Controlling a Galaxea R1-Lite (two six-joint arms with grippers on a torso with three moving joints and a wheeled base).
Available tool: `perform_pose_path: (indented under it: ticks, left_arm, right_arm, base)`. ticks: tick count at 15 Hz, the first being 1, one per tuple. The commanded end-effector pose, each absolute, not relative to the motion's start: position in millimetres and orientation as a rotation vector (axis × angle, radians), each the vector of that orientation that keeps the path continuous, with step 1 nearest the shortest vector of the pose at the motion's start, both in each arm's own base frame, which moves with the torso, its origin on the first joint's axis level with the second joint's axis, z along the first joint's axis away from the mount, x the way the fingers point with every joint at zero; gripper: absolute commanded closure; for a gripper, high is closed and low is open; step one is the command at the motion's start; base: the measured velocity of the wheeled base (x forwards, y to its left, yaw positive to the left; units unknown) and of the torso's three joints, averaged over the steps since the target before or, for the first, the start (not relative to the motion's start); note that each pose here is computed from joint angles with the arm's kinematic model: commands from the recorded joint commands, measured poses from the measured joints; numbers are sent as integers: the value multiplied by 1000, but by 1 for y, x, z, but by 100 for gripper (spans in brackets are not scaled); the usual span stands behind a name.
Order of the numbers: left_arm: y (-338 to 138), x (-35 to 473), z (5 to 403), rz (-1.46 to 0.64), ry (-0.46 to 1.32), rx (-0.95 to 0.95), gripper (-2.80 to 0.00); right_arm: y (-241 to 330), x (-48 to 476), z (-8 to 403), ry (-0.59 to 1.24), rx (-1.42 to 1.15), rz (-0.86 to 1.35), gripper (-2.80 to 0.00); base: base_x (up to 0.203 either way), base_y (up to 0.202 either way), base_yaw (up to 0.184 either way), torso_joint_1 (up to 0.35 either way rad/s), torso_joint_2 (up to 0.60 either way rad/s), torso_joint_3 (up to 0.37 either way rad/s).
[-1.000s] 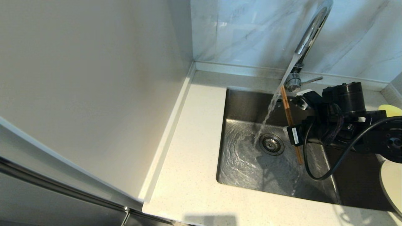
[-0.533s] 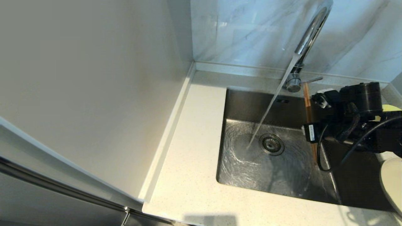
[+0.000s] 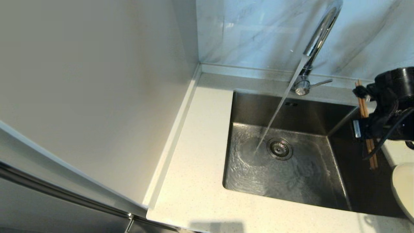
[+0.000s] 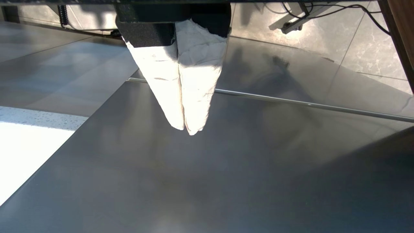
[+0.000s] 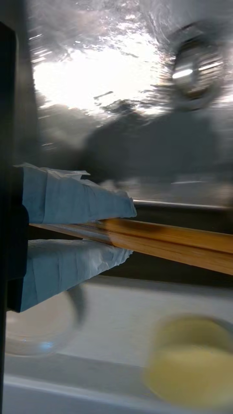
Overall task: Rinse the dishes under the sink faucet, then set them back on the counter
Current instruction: Place the chopsticks on the bowl
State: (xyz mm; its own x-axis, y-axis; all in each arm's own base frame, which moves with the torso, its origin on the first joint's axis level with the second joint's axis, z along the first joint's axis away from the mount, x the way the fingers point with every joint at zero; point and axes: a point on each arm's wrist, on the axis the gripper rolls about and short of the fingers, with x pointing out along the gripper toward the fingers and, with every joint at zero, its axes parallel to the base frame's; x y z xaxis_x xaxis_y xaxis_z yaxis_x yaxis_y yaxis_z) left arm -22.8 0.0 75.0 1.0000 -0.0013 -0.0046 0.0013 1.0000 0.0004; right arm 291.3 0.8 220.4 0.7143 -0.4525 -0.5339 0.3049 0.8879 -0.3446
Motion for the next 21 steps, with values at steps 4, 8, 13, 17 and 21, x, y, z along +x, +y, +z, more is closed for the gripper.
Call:
perform_pose_path:
  ticks: [4, 8, 13, 17, 21]
  left_arm:
    - [0, -23, 75, -2, 5, 0, 0]
    - [0, -23, 75, -2, 5, 0, 0]
    - [0, -23, 75, -2, 5, 0, 0]
    - [0, -23, 75, -2, 5, 0, 0]
    - [0, -23, 75, -2, 5, 0, 0]
  right_arm:
    - [-4, 277, 217, 701, -244, -443, 0]
    - [-14, 278, 300, 564, -196, -499, 0]
    - [-46, 291, 341, 596, -248, -579, 0]
    - [-96, 328, 322, 752, -419, -631, 0]
    - [-123, 334, 303, 845, -436, -666, 0]
  base:
    - [0, 0, 0, 0, 0, 0]
    - [0, 0, 0, 0, 0, 0]
    - [0, 0, 0, 0, 0, 0]
    - [0, 0, 0, 0, 0, 0]
    - [0, 0, 0, 0, 0, 0]
